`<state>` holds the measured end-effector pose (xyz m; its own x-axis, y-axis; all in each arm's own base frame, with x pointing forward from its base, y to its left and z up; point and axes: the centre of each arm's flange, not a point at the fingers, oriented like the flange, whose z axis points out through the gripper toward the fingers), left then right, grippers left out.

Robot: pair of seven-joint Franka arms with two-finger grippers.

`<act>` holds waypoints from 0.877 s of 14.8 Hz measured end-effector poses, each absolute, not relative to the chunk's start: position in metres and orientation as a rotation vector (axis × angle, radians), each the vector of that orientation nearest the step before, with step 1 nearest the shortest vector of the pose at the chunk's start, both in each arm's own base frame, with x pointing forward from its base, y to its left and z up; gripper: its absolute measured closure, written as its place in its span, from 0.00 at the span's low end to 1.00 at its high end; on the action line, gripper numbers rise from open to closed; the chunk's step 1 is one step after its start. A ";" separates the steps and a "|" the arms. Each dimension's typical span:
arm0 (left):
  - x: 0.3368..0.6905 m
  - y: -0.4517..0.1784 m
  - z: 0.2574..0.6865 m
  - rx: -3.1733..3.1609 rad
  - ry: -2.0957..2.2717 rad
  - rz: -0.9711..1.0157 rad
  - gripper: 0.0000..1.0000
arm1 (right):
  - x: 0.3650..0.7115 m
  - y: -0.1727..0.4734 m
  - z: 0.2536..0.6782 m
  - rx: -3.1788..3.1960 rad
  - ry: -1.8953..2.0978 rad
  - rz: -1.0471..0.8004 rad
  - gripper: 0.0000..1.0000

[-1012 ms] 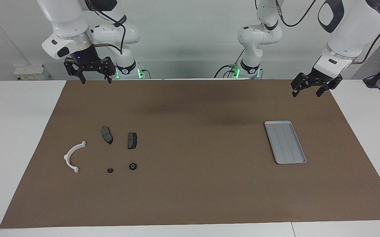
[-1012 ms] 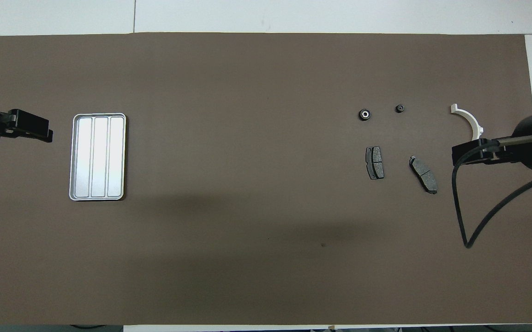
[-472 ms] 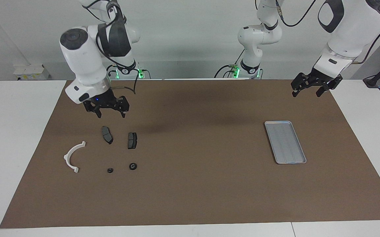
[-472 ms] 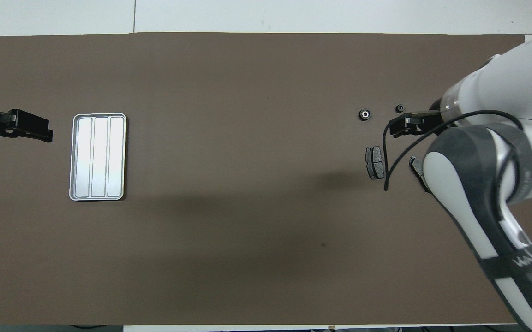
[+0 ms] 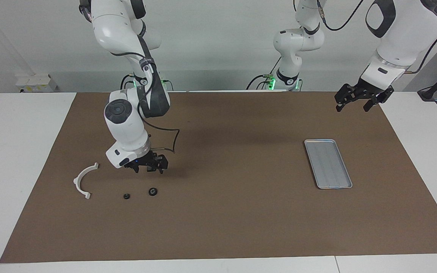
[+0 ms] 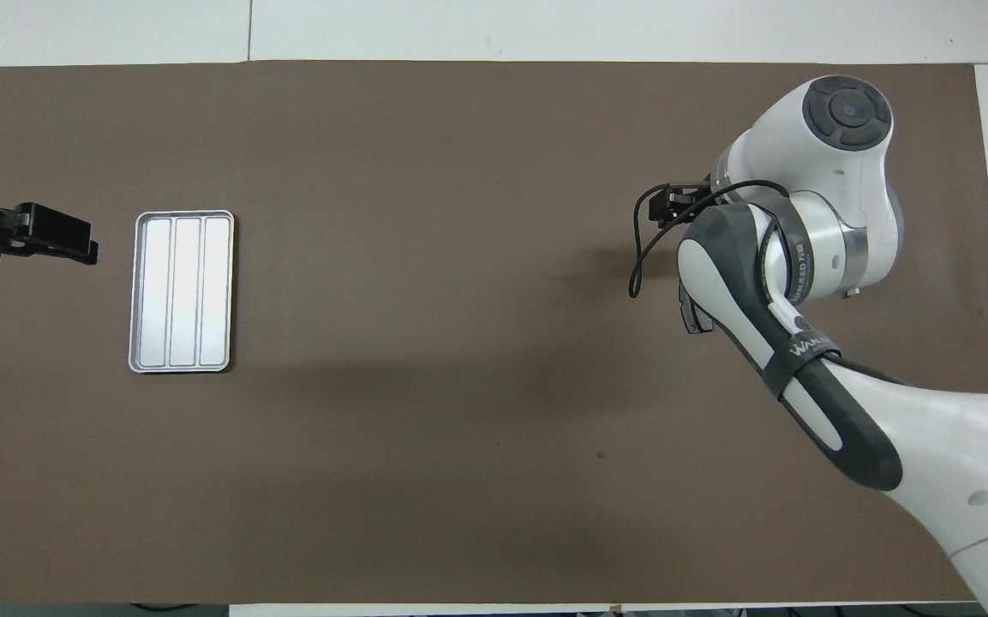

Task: Pick bearing gear from pile to tray

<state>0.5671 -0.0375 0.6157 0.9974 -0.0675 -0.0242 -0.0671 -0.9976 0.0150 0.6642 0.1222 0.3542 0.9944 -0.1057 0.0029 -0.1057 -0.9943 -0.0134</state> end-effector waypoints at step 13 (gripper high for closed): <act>0.567 -0.038 0.616 3.125 -0.104 -0.034 0.00 | 0.698 0.124 0.286 -3.195 0.273 0.066 0.00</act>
